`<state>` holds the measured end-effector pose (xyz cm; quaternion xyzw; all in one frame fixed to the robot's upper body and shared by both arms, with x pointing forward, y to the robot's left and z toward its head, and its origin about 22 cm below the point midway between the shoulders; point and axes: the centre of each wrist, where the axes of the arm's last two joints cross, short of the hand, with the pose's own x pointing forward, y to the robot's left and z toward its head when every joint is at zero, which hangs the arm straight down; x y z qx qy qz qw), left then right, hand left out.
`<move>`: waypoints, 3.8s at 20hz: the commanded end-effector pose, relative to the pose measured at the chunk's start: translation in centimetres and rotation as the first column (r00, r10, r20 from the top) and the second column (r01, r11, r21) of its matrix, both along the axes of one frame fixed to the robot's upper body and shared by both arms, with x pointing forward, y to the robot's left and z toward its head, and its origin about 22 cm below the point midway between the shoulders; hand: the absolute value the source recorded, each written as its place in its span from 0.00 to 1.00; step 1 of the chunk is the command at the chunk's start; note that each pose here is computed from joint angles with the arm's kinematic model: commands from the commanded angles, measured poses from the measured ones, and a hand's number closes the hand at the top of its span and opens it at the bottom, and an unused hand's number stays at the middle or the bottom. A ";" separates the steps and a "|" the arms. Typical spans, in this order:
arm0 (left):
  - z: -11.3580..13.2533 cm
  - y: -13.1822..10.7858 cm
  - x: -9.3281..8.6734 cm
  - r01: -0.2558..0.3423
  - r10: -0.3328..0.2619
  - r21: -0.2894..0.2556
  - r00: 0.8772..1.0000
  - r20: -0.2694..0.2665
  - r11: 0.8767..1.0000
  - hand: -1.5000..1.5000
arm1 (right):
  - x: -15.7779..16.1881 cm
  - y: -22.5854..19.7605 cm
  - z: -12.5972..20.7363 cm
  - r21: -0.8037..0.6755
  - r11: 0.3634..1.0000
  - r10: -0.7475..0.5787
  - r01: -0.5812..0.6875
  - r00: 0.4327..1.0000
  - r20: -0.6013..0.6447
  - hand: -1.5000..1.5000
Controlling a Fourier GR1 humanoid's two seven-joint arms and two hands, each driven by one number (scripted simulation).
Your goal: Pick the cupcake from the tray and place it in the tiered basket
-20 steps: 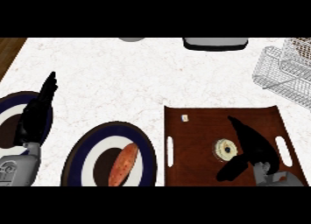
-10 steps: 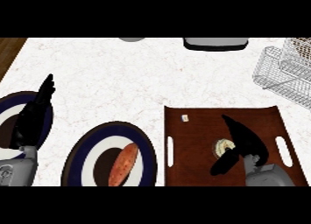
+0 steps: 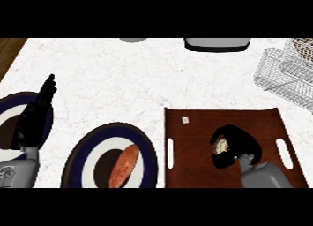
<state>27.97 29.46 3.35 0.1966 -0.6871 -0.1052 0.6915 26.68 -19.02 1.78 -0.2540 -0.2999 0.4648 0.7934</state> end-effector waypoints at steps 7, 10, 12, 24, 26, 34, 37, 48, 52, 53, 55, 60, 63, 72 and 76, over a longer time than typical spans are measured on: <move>-0.8 -0.9 0.0 -0.007 0.007 -0.005 1.000 -0.018 1.000 0.50 | -1.9 0.1 0.5 0.142 0.988 -0.066 0.060 0.997 0.043 1.00; 0.2 -0.4 1.2 0.004 -0.004 -0.010 1.000 0.012 1.000 0.50 | 6.4 3.1 2.9 0.076 0.980 -0.193 0.182 0.967 0.168 1.00; -0.3 -1.5 1.0 0.057 -0.057 0.002 0.998 0.033 0.998 0.50 | 8.5 4.1 3.8 0.045 0.956 -0.293 0.291 0.922 0.252 1.00; -0.5 -1.0 0.7 0.049 -0.049 -0.008 0.999 0.002 0.999 0.50 | 15.0 5.7 13.3 0.202 0.859 -0.443 0.471 0.486 0.753 1.00; -0.4 -0.7 0.9 0.044 -0.044 -0.004 0.999 0.013 0.999 0.50 | 15.7 4.6 15.1 0.195 0.851 -0.412 0.487 0.391 0.823 1.00; 0.1 0.8 0.6 0.002 -0.002 0.000 1.000 0.000 1.000 0.50 | 17.3 3.3 21.7 0.068 0.811 -0.294 0.582 0.304 0.906 1.00; -1.0 -0.3 -0.9 0.007 -0.007 -0.008 1.000 0.002 1.000 0.50 | 18.0 0.0 23.9 0.026 0.793 -0.300 0.609 0.352 0.886 1.00; 0.0 0.1 -0.7 0.010 -0.010 -0.009 1.000 0.018 1.000 0.50 | 18.7 -7.7 23.8 -0.011 0.827 -0.262 0.561 0.403 0.877 1.00; -0.6 0.5 0.0 0.017 -0.017 0.000 1.000 0.003 1.000 0.50 | 18.8 -10.5 23.3 -0.153 0.753 -0.190 0.640 0.434 0.881 1.00; -0.6 -0.7 -0.3 0.023 -0.023 -0.014 1.000 0.004 1.000 0.50 | 18.9 -11.3 23.5 -0.183 0.723 -0.186 0.666 0.444 0.876 1.00; 1.0 -0.7 1.1 0.048 -0.048 -0.002 0.999 0.010 0.999 0.50 | 19.1 -12.2 23.7 -0.281 0.655 -0.143 0.702 0.481 0.865 1.00; 0.5 -1.2 0.0 0.020 -0.020 0.000 1.000 0.014 1.000 0.50 | 18.1 -16.3 22.1 -0.326 0.607 -0.127 0.725 0.493 0.861 1.00; 1.3 0.4 1.4 0.027 -0.027 -0.018 1.000 0.000 0.999 0.50 | 18.1 -17.3 21.2 -0.341 0.620 -0.133 0.707 0.523 0.842 1.00; 1.4 0.9 0.9 0.030 -0.030 0.002 0.999 0.013 1.000 0.50 | 16.6 -21.4 20.1 -0.250 0.740 -0.206 0.625 0.563 0.800 1.00; 0.3 0.0 1.6 0.026 -0.026 -0.013 0.999 0.025 1.000 0.50 | 16.4 -21.9 18.2 -0.218 0.766 -0.252 0.605 0.594 0.764 1.00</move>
